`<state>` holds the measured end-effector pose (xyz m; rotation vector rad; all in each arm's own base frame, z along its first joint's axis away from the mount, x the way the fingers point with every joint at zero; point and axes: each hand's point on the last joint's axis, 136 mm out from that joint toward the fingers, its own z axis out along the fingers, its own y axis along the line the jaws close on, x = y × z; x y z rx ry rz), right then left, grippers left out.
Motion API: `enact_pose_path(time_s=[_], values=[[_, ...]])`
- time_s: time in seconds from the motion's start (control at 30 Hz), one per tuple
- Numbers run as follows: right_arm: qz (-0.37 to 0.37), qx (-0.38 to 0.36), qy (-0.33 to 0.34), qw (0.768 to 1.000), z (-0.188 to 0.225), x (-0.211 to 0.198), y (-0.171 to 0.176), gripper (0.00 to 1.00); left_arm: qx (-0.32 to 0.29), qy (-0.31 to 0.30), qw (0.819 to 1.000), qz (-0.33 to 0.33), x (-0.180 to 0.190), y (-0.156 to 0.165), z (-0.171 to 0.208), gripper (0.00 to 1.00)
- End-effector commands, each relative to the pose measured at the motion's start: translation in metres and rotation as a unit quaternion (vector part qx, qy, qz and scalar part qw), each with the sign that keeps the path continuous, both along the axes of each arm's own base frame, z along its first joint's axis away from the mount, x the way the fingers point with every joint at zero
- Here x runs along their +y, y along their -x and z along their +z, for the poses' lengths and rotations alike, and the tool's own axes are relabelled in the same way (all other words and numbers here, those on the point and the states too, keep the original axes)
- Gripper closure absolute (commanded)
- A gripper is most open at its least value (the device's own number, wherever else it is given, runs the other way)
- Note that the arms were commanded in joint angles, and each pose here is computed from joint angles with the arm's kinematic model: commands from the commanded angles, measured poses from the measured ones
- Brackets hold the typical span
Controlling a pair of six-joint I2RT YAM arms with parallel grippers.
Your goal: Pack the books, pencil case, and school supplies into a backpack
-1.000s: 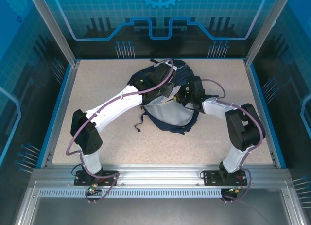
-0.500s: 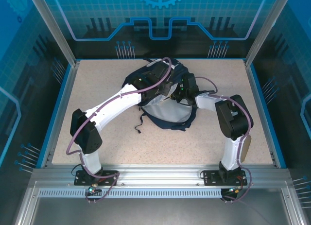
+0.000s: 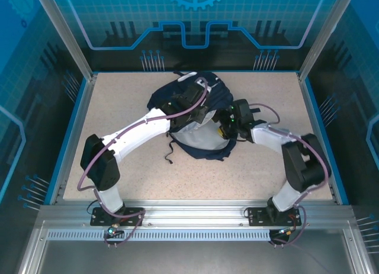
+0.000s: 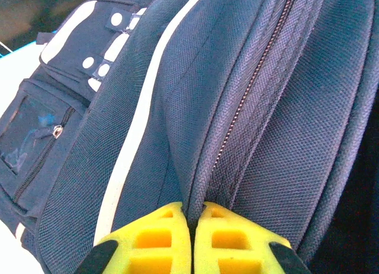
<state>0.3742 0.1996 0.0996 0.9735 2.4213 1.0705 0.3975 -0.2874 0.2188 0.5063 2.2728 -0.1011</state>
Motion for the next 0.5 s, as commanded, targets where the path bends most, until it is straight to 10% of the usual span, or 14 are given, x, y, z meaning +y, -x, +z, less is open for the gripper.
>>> enact_pose_path(time_s=[0.0,0.47], values=[[0.001,0.036,0.067,0.997,-0.014,-0.03,0.036,0.31,-0.036,0.045,0.998,0.002,0.0,-0.005,0.029,0.98],[-0.093,0.007,0.26,0.961,0.039,-0.113,0.109,0.35,0.042,0.114,0.987,-0.102,-0.063,-0.004,0.014,0.99]])
